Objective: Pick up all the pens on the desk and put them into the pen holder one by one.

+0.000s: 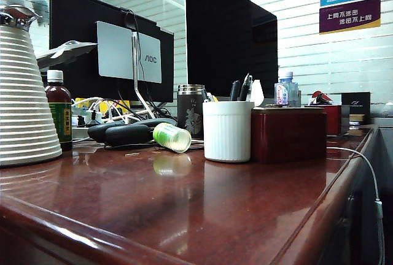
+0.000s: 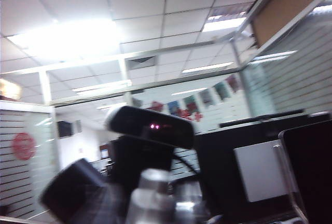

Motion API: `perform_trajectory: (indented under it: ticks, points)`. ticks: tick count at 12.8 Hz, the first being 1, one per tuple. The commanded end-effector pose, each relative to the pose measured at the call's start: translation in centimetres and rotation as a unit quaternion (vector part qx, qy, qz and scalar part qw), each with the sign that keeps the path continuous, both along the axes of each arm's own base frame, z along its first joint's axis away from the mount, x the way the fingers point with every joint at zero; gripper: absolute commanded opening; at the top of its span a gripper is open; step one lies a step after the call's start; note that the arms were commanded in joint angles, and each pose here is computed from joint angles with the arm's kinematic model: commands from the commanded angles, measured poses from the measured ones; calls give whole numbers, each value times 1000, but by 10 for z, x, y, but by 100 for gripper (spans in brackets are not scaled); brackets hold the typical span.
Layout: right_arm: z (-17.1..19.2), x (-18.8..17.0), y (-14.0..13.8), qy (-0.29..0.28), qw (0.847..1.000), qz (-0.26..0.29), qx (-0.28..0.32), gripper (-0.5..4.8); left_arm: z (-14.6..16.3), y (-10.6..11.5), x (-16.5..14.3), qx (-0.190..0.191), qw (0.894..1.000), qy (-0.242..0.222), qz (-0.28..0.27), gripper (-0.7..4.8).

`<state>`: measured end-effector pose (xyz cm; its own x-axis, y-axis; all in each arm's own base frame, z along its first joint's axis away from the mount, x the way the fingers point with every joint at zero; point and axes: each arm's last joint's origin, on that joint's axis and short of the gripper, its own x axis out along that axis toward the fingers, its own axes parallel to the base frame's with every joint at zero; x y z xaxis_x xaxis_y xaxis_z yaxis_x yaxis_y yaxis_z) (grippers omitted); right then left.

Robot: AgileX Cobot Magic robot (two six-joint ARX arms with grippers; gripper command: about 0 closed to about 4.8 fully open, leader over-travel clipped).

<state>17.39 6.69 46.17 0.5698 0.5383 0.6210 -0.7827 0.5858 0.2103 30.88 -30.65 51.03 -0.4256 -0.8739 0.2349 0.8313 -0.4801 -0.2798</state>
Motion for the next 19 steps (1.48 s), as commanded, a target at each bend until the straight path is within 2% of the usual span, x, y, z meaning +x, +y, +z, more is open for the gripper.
perform_trajectory:
  ticks: [1,8,10,13,19]
  points:
    - [3,-2,-2,-9,1000,-4,3,-4,4,2,-4,-7,1000,-10,-2,-6]
    - [5,-1,-14,-14,999,-29,13,5,3,1,-3,3,1000,3,-4,-6]
    - [9,-2,-14,-20,999,-24,10,95,3,1,-3,3,1000,3,-3,-6]
    - [11,-2,-17,-21,999,-24,9,95,3,1,-3,3,1000,3,-3,-6]
    - [6,2,-17,15,1000,-5,0,94,3,1,-3,3,1000,3,-3,-6]
